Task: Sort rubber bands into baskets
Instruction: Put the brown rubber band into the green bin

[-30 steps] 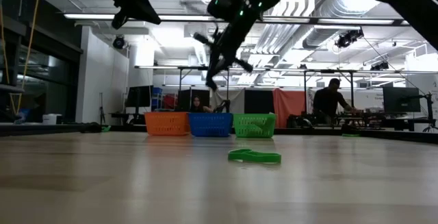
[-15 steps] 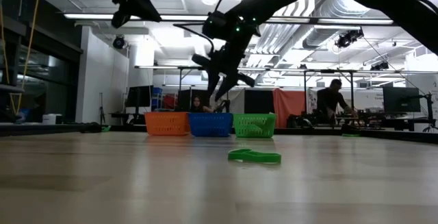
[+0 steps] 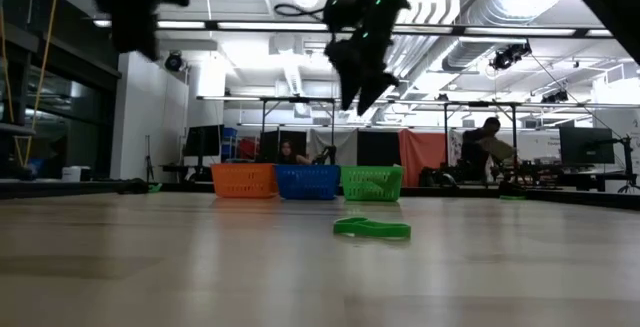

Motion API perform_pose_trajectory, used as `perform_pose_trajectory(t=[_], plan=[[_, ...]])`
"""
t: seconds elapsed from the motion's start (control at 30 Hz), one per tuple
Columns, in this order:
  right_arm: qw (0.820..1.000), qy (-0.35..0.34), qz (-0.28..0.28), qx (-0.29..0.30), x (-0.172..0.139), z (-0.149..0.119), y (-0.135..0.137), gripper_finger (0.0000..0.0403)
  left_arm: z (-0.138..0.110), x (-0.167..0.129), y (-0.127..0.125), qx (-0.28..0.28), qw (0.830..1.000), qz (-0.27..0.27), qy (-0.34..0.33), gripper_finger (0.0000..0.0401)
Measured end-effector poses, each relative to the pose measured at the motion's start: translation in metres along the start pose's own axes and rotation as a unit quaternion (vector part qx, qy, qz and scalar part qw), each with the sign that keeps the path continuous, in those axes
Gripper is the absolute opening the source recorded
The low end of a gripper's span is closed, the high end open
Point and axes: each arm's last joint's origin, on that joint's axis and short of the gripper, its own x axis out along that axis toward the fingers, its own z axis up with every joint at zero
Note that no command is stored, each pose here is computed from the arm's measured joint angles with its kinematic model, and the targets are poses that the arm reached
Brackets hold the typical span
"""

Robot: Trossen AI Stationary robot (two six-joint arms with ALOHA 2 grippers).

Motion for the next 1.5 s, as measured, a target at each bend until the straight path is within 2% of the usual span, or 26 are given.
perform_pose_trajectory(t=[0.13,0.23,0.37,0.63,0.7,0.83,0.9,1.07,1.23,1.5], plan=[[1.0,0.014,-0.015,-0.023,-0.03,-0.013,-0.004,0.0226,-0.043,0.031,-0.025,-0.038,0.995,-0.04,0.084,0.0],[0.999,0.011,-0.03,-0.028,-0.044,-0.018,-0.006,0.0226,-0.078,0.05,-0.037,-0.1,0.984,-0.025,0.143,0.0004],[0.999,-0.006,-0.028,-0.023,-0.057,-0.02,-0.007,0.0226,-0.107,0.057,-0.046,-0.158,0.965,-0.016,0.209,0.0029],[0.999,-0.005,-0.025,-0.034,-0.057,-0.021,-0.001,0.0226,-0.118,0.058,-0.069,-0.261,0.937,-0.043,0.227,0.0149],[0.999,-0.005,-0.025,-0.036,-0.056,-0.021,0.0,0.0226,-0.122,0.063,-0.074,-0.278,0.932,-0.03,0.232,0.018],[0.999,-0.014,-0.023,-0.041,-0.056,-0.02,0.001,0.0226,-0.134,0.082,-0.081,-0.301,0.919,0.039,0.252,0.0226],[0.999,-0.019,-0.022,-0.045,-0.056,-0.019,0.001,0.0226,-0.137,0.092,-0.085,-0.319,0.911,0.057,0.255,0.0236],[0.998,-0.024,-0.023,-0.045,-0.056,-0.017,-0.001,0.0226,-0.136,0.11,-0.099,-0.362,0.898,0.033,0.246,0.0241],[0.998,-0.023,-0.025,-0.049,-0.056,-0.017,-0.004,0.0226,-0.146,0.12,-0.098,-0.379,0.886,0.089,0.25,0.0241],[0.998,-0.023,-0.025,-0.055,-0.056,-0.017,-0.004,0.0226,-0.146,0.117,-0.1,-0.392,0.884,0.1,0.232,0.0241]])
